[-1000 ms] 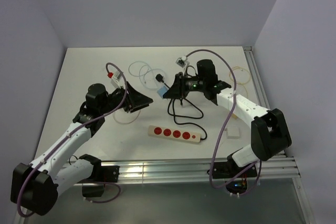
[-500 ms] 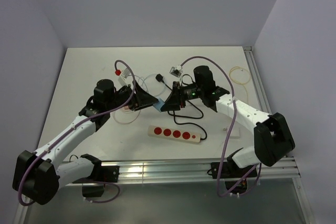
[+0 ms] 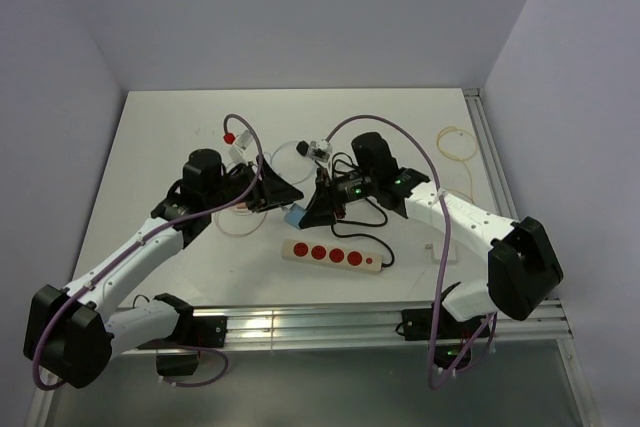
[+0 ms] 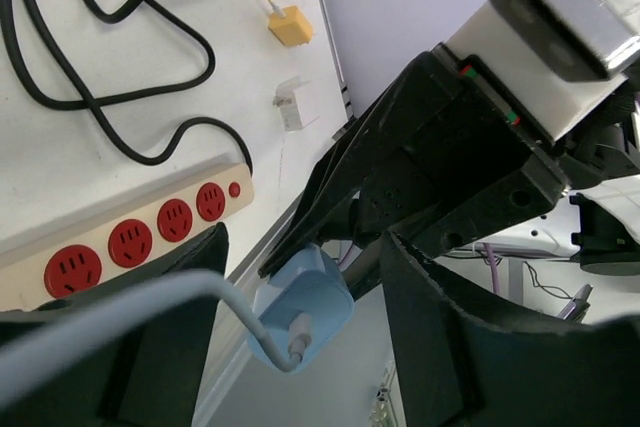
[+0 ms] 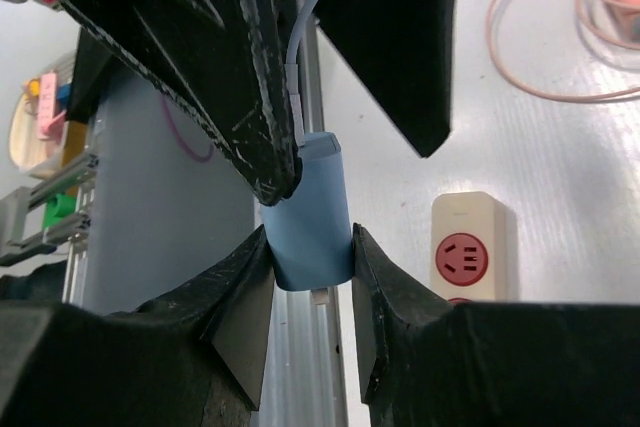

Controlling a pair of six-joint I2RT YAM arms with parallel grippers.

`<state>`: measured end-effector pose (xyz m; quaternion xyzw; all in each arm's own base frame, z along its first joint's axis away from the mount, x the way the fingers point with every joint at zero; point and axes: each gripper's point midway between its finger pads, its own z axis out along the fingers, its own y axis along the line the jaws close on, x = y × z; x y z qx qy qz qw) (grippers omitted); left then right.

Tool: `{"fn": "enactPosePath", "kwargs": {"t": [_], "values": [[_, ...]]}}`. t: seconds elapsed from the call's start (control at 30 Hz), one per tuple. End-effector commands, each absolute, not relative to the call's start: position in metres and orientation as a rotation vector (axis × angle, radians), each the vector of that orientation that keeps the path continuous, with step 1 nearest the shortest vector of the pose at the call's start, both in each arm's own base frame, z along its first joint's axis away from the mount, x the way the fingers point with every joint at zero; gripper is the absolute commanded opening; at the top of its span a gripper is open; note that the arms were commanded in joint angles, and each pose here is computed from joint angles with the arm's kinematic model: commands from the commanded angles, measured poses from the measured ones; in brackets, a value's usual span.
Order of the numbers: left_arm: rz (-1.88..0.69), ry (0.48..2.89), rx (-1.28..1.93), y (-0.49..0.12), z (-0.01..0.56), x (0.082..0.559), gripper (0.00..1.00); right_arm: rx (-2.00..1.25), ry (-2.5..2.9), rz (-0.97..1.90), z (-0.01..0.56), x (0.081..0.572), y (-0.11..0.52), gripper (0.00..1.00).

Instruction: Insert the plug

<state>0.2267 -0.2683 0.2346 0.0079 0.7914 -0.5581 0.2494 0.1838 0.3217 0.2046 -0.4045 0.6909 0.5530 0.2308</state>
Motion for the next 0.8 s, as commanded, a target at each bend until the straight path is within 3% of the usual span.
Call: {"fn": "enactPosePath", "kwargs": {"t": [0.0, 0.07, 0.1, 0.17, 0.2, 0.23, 0.27, 0.3, 0.33, 0.37, 0.53, 0.67, 0.77], "values": [[-1.517, 2.113, 0.086, -0.271, 0.253, 0.226, 0.67, -1.114, 1.773, 1.417, 0.237, 0.195, 0.328, 0.0], [-1.506, 2.111, 0.082, -0.27, 0.252, 0.226, 0.57, -1.106, 1.756, 1.396, 0.239, 0.197, 0.329, 0.0], [-1.491, 2.105, 0.074, -0.269, 0.252, 0.228, 0.45, -1.092, 1.758, 1.375, 0.24, 0.2, 0.329, 0.0], [-1.473, 2.142, 0.049, -0.267, 0.245, 0.226, 0.31, -1.098, 1.741, 1.361, 0.243, 0.2, 0.33, 0.0], [-1.47, 2.139, 0.046, -0.267, 0.247, 0.227, 0.16, -1.097, 1.741, 1.359, 0.243, 0.199, 0.331, 0.0], [-1.461, 2.136, 0.034, -0.267, 0.248, 0.228, 0.1, -1.074, 1.756, 1.33, 0.242, 0.204, 0.33, 0.0], [-1.455, 2.134, 0.025, -0.267, 0.249, 0.229, 0.04, -1.066, 1.767, 1.318, 0.241, 0.206, 0.331, 0.04], [-1.457, 2.124, 0.011, -0.266, 0.253, 0.23, 0.0, -1.057, 1.779, 1.305, 0.24, 0.208, 0.331, 0.15], [-1.436, 2.113, -0.016, -0.265, 0.255, 0.234, 0.0, -1.044, 1.792, 1.295, 0.238, 0.21, 0.331, 0.23], [-1.431, 2.103, -0.032, -0.264, 0.258, 0.236, 0.0, -1.008, 1.815, 1.266, 0.236, 0.216, 0.331, 0.37], [-1.351, 2.098, -0.102, -0.26, 0.27, 0.247, 0.0, -0.909, 1.889, 1.208, 0.227, 0.23, 0.33, 0.66], [-1.26, 2.117, -0.191, -0.255, 0.271, 0.26, 0.0, -0.825, 1.925, 1.083, 0.222, 0.243, 0.327, 0.78], [-1.22, 2.136, -0.216, -0.255, 0.271, 0.263, 0.0, -0.805, 1.942, 1.01, 0.223, 0.244, 0.328, 0.79]]}}
